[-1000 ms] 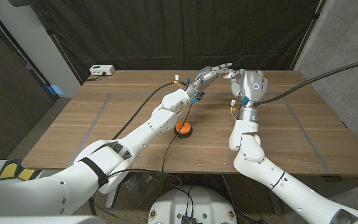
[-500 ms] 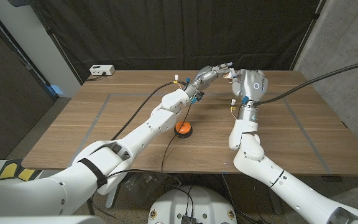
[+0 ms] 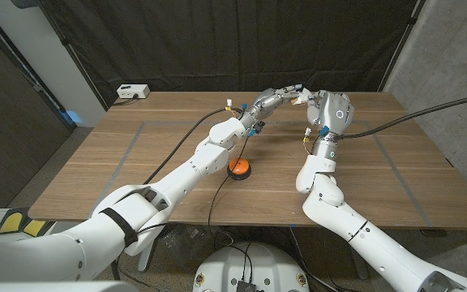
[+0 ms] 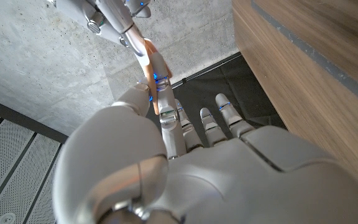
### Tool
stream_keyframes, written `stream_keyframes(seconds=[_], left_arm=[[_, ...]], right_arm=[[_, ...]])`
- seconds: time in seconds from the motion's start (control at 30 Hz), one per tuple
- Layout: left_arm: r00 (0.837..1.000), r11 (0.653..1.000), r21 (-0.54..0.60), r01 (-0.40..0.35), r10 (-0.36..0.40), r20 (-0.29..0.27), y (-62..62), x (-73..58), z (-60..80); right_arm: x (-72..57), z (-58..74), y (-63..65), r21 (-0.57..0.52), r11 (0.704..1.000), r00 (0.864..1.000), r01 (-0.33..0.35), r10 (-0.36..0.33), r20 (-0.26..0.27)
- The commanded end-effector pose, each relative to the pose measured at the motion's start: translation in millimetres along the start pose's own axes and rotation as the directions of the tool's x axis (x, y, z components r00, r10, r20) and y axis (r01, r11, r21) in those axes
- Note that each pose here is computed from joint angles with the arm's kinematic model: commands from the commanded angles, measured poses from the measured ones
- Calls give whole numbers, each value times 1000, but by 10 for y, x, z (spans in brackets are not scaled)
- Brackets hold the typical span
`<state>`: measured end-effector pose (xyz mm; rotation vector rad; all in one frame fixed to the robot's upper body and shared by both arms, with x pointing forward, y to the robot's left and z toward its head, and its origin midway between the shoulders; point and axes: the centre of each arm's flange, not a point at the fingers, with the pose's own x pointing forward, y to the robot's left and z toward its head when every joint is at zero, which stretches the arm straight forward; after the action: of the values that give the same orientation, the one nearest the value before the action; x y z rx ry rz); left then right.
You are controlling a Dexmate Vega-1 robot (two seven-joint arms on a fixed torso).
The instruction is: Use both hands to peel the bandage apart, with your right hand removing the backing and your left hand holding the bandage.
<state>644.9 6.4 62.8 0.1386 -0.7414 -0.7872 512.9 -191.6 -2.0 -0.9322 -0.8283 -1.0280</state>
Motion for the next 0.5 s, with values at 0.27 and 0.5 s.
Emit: stream_keyframes(seconds=[0.27,0.5], left_arm=[[1000,1000,5,-15,16,-10,18,-86,-37],[1000,1000,7,-20,20,-10,18,-111,-38]], right_arm=[[-6,-87,-41,34,995,990,93,-89,-106],[-10,-99,-50,42,994,987,102,-96,-127]])
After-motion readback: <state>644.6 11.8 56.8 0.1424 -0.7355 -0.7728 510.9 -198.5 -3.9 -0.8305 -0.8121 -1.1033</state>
